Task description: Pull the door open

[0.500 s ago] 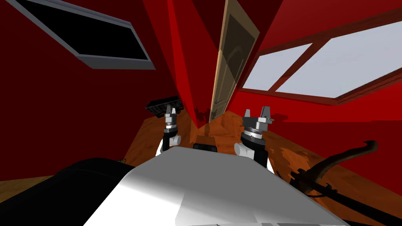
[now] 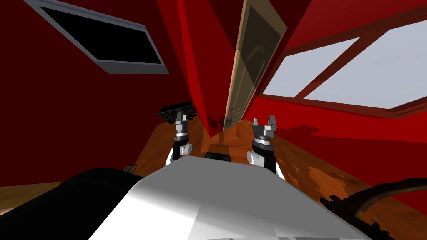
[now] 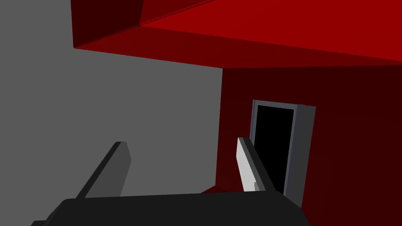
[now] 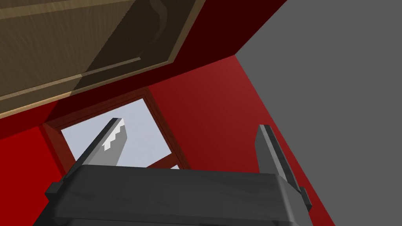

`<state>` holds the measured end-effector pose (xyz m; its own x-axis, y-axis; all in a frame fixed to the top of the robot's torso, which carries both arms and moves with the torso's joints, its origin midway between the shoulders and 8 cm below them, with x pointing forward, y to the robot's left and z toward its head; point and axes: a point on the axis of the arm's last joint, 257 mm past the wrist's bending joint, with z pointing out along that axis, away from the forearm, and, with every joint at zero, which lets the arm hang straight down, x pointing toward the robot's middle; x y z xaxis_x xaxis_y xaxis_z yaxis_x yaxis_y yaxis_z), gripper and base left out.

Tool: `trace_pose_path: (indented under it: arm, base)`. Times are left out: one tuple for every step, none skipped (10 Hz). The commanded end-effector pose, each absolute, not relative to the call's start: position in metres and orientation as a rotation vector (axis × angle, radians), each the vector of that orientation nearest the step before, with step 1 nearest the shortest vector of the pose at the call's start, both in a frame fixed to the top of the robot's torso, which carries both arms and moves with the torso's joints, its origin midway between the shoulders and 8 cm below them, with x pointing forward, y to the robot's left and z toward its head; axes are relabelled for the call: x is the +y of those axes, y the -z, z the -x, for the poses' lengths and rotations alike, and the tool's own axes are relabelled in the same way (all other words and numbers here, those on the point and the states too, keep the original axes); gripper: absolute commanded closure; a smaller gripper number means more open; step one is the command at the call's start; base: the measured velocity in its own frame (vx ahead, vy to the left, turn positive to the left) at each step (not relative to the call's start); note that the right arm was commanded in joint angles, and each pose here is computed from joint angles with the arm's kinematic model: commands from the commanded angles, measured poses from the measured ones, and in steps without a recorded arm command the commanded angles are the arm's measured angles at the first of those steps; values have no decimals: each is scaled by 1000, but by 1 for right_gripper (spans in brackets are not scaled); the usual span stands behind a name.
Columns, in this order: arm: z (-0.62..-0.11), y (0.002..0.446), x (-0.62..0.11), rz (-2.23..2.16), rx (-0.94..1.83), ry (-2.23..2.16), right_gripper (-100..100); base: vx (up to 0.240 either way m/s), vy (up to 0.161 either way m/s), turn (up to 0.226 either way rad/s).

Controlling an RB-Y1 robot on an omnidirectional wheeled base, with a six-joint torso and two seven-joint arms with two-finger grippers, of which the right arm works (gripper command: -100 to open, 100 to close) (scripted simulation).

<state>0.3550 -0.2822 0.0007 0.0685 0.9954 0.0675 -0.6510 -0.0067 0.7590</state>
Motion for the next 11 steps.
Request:
trace_pose_path:
  arm:
    - [-365, 14, -280, -756, 630, -1437, -100]
    - [-369, 21, -279, -762, 644, -1440, -100]
    - [-373, 29, -278, -769, 659, -1443, -100]
    - [-377, 36, -277, -775, 673, -1446, -100]
    - [-381, 44, -277, -782, 689, -1448, -100]
    - [-385, 52, -276, -790, 705, -1450, -100]
    - [-390, 61, -275, -798, 722, -1452, -100]
    - [-394, 69, -275, -805, 738, -1453, -100]
    - [-398, 78, -275, -813, 755, -1454, -100]
    - [-402, 87, -274, -822, 773, -1455, -100]
    - [-406, 96, -274, -830, 791, -1455, -100]
  base:
    - [99, -81, 138]
    - [113, -93, 157]
    - [91, -83, 79]
    - [72, -58, 98]
    - [75, -70, 116]
    - [85, -79, 107]
    - [88, -99, 115]
    - [70, -85, 135]
    - [75, -72, 118]
    - [86, -94, 147]
    - [86, -111, 145]
